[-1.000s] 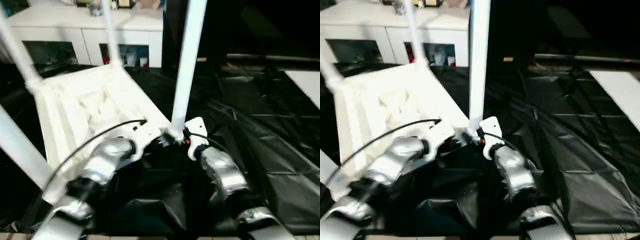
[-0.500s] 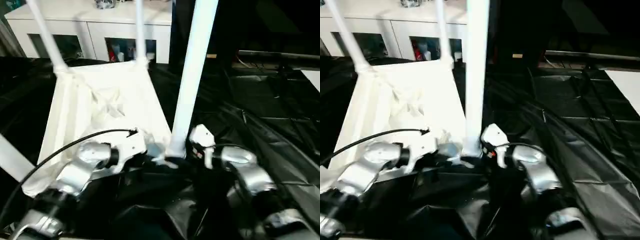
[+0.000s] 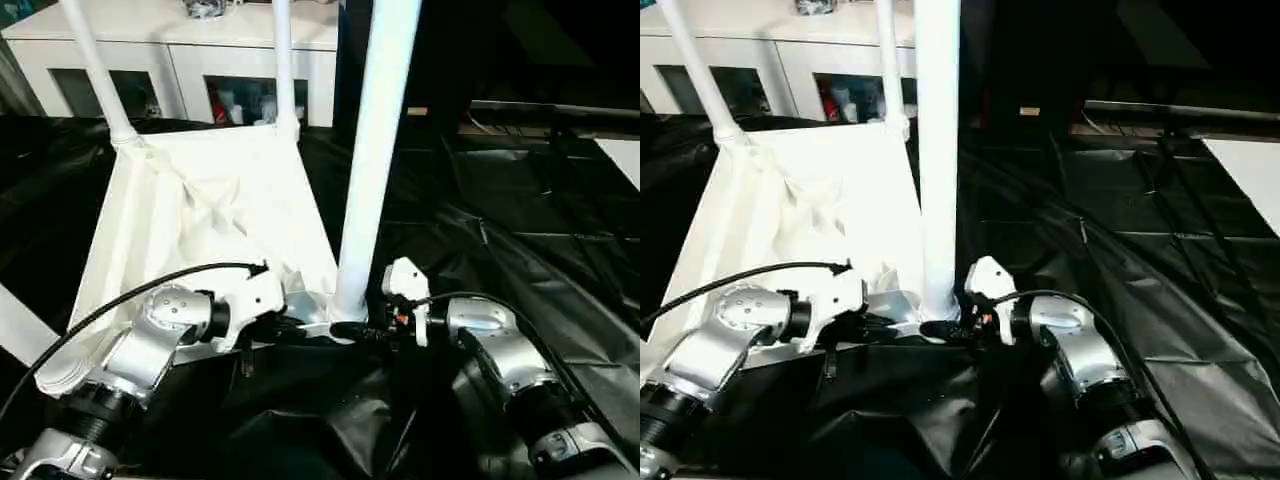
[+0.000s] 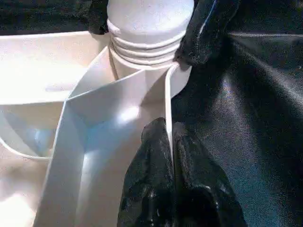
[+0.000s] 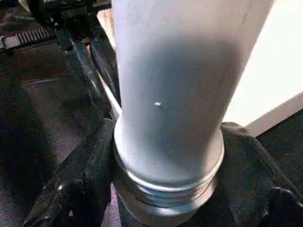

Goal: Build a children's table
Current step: Rotate leg to tighten

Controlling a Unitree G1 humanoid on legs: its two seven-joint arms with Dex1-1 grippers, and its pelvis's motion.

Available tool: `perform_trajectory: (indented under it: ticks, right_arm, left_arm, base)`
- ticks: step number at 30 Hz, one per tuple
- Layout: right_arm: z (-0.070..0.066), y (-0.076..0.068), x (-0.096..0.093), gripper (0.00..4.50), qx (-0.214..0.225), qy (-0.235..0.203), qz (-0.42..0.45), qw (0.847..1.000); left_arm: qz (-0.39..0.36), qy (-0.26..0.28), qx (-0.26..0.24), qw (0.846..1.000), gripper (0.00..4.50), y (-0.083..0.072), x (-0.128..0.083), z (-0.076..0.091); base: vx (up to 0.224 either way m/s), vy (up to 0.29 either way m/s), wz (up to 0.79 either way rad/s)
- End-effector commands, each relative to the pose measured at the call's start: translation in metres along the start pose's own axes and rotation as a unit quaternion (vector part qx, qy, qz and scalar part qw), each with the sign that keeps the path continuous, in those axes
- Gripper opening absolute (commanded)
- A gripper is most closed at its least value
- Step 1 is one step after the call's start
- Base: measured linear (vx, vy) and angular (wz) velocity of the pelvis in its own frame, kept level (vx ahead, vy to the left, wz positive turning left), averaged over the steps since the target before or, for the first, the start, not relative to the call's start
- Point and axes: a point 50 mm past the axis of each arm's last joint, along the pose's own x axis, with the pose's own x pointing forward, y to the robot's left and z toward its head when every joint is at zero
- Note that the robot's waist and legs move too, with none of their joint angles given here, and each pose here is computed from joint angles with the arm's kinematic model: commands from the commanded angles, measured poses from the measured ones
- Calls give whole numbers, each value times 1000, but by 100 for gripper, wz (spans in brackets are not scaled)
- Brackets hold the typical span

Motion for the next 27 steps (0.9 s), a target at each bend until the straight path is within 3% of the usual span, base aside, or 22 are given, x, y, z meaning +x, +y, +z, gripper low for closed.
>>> perform_trajectory:
  ticks: [1,7,9,13,16,17,18,19,20,21,23,24,25,27]
  right_arm:
    - [1,-3,-5,273,6,-4,-14,1000]
    - [-7,-5,0,269,21,7,-63,998]
    - [-18,-14,6,269,51,34,-157,986]
    - [-24,-16,16,269,92,37,-229,968]
    - [-25,-17,35,268,142,31,-336,931]
    - [-25,-18,36,268,144,31,-341,929]
    - [-24,-19,42,268,167,28,-380,909]
    - [-24,-19,42,268,167,28,-380,909]
    - [-23,-19,50,268,188,30,-413,891]
    - [-23,-19,53,268,192,34,-426,883]
    - [-18,-18,59,268,180,29,-421,889]
    - [-15,-16,62,268,166,24,-401,901]
    - [-14,-16,63,268,163,24,-399,902]
    - [-5,-14,65,268,137,-10,-364,921]
  left_arm:
    - [-51,3,-25,998,0,-15,8,-10]
    - [-23,18,-35,999,0,-11,13,-15]
    - [27,28,-49,998,0,-3,22,-15]
    - [70,50,-64,994,0,5,33,-15]
    - [118,52,-89,988,0,11,58,-4]
    - [121,53,-90,987,0,12,59,-3]
    - [138,56,-97,984,0,13,68,0]
    - [138,56,-97,984,0,13,68,0]
    - [153,56,-100,982,0,13,79,5]
    - [156,56,-102,981,0,13,84,7]
    - [157,60,-99,981,0,12,88,8]
    - [153,66,-92,982,0,11,89,8]
    - [153,67,-91,982,0,11,89,9]
    - [151,66,-91,982,0,11,85,8]
  base:
    - [0,0,0]
    - [0,0,0]
    - [0,0,0]
    - [-54,-3,-2]
    - [-17,1,0]
    - [0,0,0]
    - [0,0,0]
    - [0,0,0]
    - [0,0,0]
    - [0,0,0]
    - [0,0,0]
    - [0,0,0]
    - [0,0,0]
    - [0,0,0]
